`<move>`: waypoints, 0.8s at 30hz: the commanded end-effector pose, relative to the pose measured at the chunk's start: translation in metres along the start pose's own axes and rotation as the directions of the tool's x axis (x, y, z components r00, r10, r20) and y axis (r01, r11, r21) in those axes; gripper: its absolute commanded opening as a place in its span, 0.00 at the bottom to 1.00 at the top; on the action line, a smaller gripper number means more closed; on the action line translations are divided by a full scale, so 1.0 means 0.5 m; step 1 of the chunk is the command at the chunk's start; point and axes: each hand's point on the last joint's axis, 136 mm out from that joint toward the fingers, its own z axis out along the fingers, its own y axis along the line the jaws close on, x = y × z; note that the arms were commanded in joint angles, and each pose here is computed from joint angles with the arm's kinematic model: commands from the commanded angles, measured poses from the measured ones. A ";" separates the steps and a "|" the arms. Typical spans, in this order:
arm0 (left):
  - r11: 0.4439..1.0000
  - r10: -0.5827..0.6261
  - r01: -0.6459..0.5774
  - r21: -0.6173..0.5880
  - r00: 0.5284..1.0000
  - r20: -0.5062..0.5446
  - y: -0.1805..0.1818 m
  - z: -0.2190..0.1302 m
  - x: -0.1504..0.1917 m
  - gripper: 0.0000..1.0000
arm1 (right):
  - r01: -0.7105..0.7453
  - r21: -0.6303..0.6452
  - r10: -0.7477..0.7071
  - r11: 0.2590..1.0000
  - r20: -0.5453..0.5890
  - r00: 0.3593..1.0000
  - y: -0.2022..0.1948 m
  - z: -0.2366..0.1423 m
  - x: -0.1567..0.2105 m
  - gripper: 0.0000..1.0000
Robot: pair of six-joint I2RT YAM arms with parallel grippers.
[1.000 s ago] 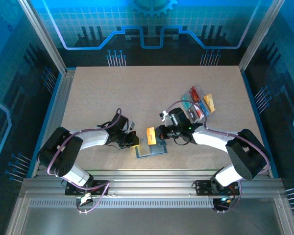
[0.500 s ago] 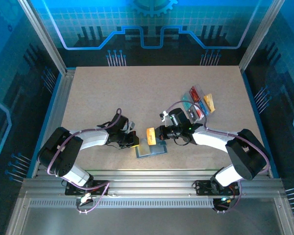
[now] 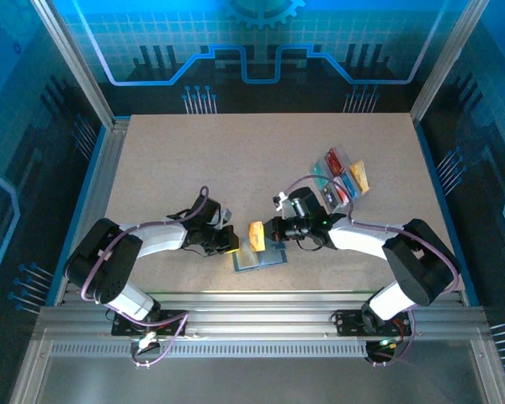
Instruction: Put the credit cards into the card holder
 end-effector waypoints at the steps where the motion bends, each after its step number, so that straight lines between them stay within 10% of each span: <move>1: 0.993 -0.050 0.045 -0.111 0.998 -0.047 0.069 0.008 0.040 0.00 | -0.012 -0.010 0.012 1.000 -0.049 0.999 0.000 0.014 0.034 0.00; 24: 0.993 -0.050 0.045 -0.112 0.998 -0.044 0.068 0.004 0.039 0.00 | -0.086 0.053 0.096 0.995 -0.206 0.974 -0.047 0.011 0.152 0.00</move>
